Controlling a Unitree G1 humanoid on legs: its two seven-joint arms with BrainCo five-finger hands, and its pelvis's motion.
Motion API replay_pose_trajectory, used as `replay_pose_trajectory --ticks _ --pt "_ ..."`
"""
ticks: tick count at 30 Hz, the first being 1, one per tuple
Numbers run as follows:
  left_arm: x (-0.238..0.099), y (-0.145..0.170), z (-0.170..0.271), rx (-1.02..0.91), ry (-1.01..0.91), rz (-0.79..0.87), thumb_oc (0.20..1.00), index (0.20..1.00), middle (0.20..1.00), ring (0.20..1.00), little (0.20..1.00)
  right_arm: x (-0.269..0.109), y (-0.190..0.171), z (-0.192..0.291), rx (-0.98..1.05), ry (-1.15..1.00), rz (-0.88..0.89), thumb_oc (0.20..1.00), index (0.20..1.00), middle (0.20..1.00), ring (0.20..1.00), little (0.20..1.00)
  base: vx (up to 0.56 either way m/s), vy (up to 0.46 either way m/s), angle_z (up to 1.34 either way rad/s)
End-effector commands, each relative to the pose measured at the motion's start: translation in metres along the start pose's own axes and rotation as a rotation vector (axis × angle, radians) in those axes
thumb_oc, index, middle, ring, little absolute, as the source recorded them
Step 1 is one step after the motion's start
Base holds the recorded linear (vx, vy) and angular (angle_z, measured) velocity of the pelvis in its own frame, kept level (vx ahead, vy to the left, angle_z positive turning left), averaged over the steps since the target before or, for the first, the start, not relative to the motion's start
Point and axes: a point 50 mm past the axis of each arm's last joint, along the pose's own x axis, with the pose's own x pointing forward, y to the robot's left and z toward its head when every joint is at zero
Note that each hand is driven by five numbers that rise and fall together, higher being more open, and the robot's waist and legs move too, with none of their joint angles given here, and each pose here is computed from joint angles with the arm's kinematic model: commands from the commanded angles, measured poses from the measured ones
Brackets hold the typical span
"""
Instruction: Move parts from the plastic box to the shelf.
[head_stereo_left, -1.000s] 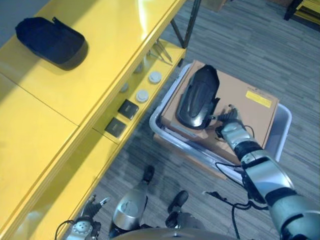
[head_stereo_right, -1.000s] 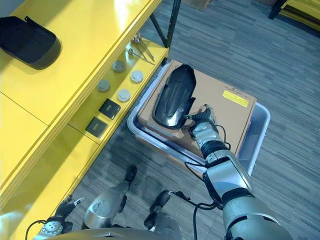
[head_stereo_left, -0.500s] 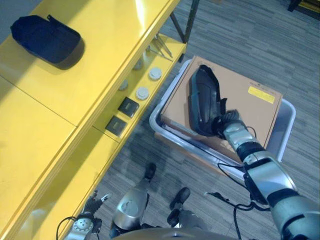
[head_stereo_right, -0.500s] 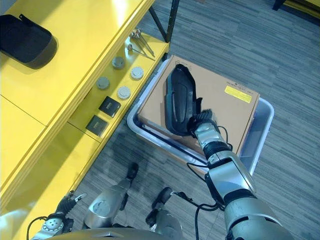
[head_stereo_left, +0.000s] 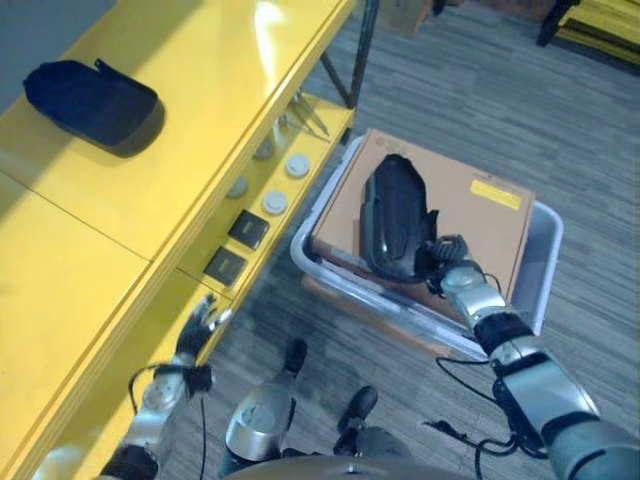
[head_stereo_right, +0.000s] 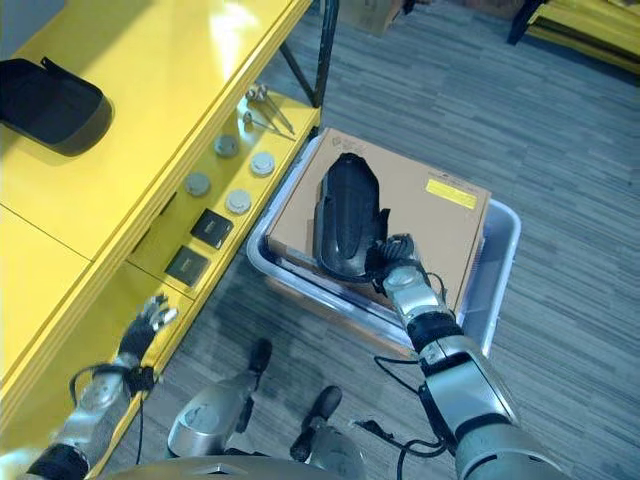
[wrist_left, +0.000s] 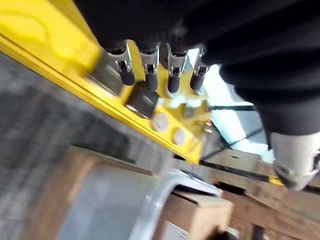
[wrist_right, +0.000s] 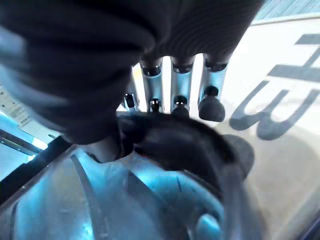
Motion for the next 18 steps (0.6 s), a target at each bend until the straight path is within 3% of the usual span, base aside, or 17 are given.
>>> replay_pose_trajectory --ticks 1,8,18 --pt "0.004 -0.012 0.006 -0.111 0.021 -0.080 1.000 1.000 1.000 1.000 1.000 -0.003 -0.006 0.002 -0.017 -0.050 -0.049 0.200 0.200 0.200 0.200 0.200 0.09 -0.083 -0.10" --pt "0.019 -0.046 0.028 -0.129 0.003 -0.205 1.000 1.000 1.000 1.000 1.000 -0.016 0.008 -0.005 -0.009 -0.072 0.012 0.200 0.200 0.200 0.200 0.200 0.08 -0.058 -0.16" --pt "0.051 -0.095 0.001 -0.288 0.412 -0.156 1.000 1.000 1.000 1.000 1.000 -0.028 0.029 0.007 0.026 -0.130 0.096 0.200 0.200 0.200 0.200 0.200 0.06 -0.040 -0.28"
